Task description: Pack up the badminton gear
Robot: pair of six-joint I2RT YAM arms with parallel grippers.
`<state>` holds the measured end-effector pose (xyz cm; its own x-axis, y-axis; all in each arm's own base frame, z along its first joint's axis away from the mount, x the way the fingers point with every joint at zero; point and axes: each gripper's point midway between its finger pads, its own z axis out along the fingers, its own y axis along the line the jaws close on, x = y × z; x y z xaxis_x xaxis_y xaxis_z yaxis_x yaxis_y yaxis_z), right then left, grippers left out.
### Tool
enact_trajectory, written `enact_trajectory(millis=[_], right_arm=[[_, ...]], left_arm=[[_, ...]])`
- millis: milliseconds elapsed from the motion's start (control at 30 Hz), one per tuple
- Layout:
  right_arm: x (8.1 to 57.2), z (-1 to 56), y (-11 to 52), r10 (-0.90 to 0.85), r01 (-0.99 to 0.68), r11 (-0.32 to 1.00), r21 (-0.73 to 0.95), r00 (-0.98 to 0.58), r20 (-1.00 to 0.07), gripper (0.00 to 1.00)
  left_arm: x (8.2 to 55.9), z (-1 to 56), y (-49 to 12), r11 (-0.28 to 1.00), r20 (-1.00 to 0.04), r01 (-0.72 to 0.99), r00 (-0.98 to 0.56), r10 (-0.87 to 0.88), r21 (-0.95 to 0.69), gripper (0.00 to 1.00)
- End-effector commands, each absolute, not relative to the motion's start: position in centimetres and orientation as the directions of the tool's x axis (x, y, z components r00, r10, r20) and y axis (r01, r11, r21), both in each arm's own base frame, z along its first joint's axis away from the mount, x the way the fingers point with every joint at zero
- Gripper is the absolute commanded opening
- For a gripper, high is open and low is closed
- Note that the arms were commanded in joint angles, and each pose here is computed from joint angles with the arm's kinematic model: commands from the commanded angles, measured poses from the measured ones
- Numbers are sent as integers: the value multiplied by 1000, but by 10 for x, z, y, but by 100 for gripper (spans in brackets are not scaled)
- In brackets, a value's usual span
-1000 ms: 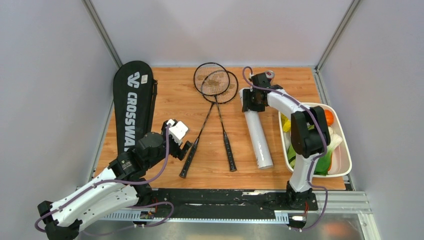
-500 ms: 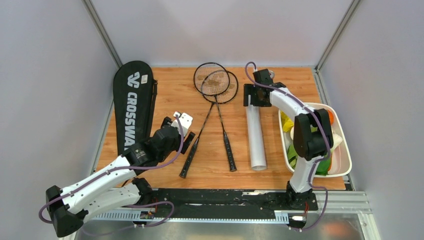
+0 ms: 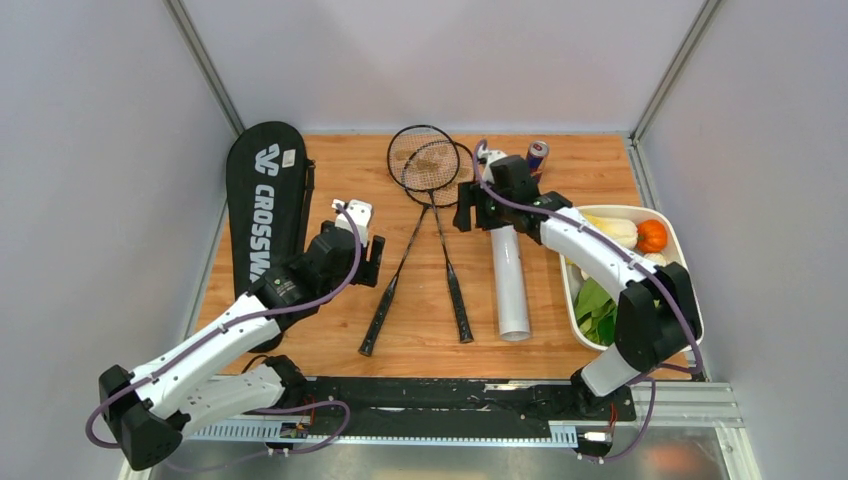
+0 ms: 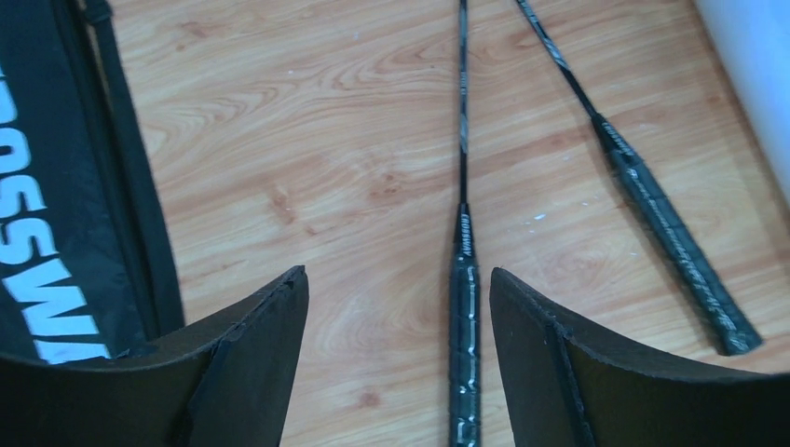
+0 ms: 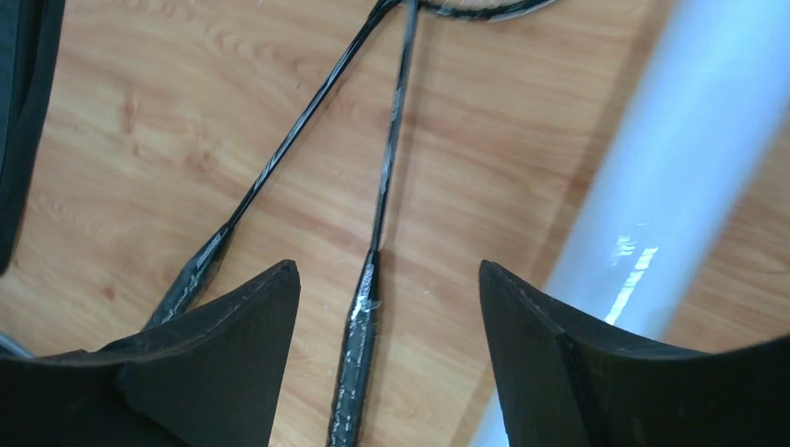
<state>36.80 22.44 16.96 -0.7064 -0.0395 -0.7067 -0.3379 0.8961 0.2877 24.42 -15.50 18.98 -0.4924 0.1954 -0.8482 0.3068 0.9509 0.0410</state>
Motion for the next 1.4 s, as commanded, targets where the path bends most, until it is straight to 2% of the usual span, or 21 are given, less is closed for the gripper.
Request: enact_trajectory(millis=[0,267,400,667,700,867,900,1167,1367], right_arm=[[350,139,265,-67,-396,849,348,-736,-674,71],[349,74,282,-144,-382,891,246,-751,-644,48],[354,57,278,-156,-365,911,190,-734,-661,46],[349,27,291,-198,-383,909,163,-742,-640,40],[348,25,293,-203,-385,909,159,-742,-639,37],[347,29,294,-188,-370,915,161,-743,-643,4],[347,34,294,-173,-364,916,171,-740,-650,0],[326,85,304,-41,-361,878,315,-711,-702,0],[305,106,306,45,-368,836,407,-693,-719,0]], left_arm=[[239,205,-172,942,-869,312,-493,49,-124,77],[226,210,-166,930,-843,215,-515,-153,-300,76],[220,205,-165,911,-788,134,-560,-255,-390,75],[217,183,-165,876,-741,66,-566,-362,-478,70],[217,181,-166,875,-738,60,-566,-367,-481,70],[224,178,-172,862,-730,46,-556,-398,-505,66],[226,179,-173,859,-729,46,-553,-403,-510,66],[261,197,-205,788,-688,60,-531,-495,-613,64],[294,180,-230,777,-661,56,-567,-492,-627,66]])
